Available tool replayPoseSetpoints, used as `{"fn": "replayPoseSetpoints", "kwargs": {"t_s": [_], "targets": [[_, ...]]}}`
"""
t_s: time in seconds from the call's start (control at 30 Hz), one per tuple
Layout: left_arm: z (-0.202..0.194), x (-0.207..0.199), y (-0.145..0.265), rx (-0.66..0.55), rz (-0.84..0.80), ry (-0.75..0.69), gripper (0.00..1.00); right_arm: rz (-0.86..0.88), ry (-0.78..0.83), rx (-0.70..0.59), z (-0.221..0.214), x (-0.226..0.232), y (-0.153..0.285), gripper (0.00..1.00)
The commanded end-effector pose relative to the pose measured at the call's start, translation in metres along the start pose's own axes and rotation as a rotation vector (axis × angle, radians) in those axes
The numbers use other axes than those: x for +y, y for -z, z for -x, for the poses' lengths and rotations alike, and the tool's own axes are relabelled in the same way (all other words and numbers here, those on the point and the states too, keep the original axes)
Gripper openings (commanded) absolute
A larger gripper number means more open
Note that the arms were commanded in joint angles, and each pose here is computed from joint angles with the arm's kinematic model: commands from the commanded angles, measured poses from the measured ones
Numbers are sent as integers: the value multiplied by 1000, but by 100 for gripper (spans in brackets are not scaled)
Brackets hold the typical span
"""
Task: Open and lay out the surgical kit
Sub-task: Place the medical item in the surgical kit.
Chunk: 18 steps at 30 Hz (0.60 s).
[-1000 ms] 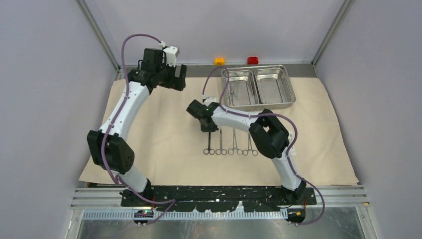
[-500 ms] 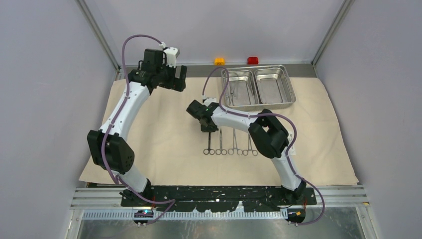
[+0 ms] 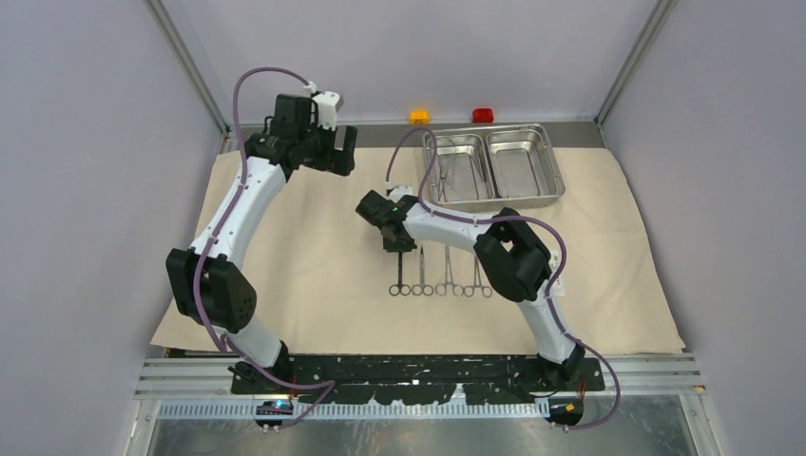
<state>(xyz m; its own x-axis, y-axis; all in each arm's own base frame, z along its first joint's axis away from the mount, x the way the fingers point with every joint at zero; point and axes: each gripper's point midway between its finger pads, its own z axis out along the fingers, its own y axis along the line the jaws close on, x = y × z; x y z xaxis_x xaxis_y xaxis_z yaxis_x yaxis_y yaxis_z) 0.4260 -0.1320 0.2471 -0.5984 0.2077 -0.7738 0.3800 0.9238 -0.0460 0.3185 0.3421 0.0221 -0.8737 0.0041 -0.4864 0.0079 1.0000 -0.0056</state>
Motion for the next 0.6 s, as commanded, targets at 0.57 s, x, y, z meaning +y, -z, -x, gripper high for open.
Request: {"fn": "replayPoseSetpoints", "kwargs": {"t_s": [0.57], "targets": [[18,-3,19,-69,-12,-5,100,28,14,-135,37,8,21,31]]}}
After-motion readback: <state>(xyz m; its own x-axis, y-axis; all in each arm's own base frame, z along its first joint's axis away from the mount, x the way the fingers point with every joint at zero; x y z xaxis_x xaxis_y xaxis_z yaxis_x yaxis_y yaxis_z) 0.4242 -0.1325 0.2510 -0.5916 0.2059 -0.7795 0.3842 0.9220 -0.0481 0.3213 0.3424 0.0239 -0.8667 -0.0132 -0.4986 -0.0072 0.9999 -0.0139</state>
